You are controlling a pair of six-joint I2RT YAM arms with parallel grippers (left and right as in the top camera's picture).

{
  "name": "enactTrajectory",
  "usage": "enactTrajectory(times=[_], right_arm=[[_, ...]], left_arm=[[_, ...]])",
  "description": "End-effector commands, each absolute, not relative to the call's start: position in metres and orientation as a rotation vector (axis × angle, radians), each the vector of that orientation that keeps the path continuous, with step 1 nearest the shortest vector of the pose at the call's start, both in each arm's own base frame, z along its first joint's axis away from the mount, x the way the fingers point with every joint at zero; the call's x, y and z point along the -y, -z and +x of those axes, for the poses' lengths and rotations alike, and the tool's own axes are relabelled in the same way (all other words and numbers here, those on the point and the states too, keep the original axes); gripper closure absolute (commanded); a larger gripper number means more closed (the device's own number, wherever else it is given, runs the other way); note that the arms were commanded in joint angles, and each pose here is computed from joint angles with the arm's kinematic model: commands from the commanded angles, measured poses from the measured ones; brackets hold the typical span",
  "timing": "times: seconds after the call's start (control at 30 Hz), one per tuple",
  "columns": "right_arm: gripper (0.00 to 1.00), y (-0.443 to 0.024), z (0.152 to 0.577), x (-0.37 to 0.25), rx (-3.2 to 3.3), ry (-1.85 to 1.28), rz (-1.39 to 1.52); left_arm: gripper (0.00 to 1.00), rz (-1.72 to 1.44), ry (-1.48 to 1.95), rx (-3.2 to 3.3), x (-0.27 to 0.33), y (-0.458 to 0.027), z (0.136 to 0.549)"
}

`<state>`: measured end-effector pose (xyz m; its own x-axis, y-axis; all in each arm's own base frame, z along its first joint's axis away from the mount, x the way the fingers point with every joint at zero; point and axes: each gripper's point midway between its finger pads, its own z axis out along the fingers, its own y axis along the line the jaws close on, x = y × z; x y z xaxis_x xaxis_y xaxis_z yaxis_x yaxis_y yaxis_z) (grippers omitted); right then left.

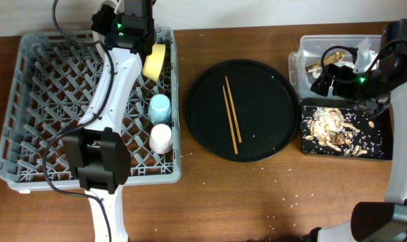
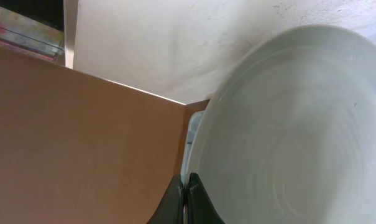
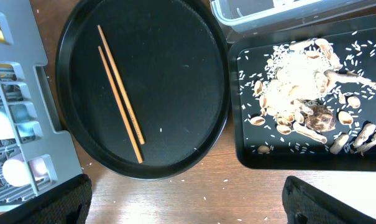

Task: Sort waste into correct bins and load items into the dishwasher rack
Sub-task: 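Stand the white plate upright in the rack and release it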

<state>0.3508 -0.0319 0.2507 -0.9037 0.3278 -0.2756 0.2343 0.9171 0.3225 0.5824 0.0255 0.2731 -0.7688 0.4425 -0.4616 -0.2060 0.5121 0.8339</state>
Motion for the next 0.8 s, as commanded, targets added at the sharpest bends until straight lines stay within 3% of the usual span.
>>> enactTrajectory(times=[0.0,0.3,0.33,0.37,0.4,0.53,0.67,0.77], right_arm=[[0.01,-0.257,0.35,0.032,-2.733,-0.39,0.408],[0.01,-0.257,0.35,0.032,-2.733,-0.39,0.408],[0.02,-0.257,0.35,0.032,-2.733,-0.39,0.408],[0.01,-0.257,0.35,0.032,-2.733,-0.39,0.408],[0.02,-0.257,0.35,0.032,-2.733,-0.39,0.408],[0.02,-0.257,0.35,0.032,-2.733,-0.39,0.408],[0.02,-0.257,0.35,0.032,-2.733,-0.39,0.408],[0.02,-0.257,0.35,0.032,-2.733,-0.39,0.408]], left_arm=[[1.0,0.202,-1.251,-2.099,-0.012,-0.268,0.58],[1.0,0.319,-1.237,-2.18,0.005,-0.207,0.573],[0.92,0.319,-1.209,-2.168,0.01,-0.208,0.576],[0.69,0.333,-1.184,-2.169,0.014,-0.206,0.578],[0.39,0.336,-1.164,-2.158,0.02,-0.207,0.58],[0.03,0.175,-1.078,-2.079,0.022,-0.245,0.584],[0.01,0.14,-0.705,-2.083,0.055,-0.302,0.563],[0.02,0.364,-0.074,-2.178,0.144,-0.313,0.52]])
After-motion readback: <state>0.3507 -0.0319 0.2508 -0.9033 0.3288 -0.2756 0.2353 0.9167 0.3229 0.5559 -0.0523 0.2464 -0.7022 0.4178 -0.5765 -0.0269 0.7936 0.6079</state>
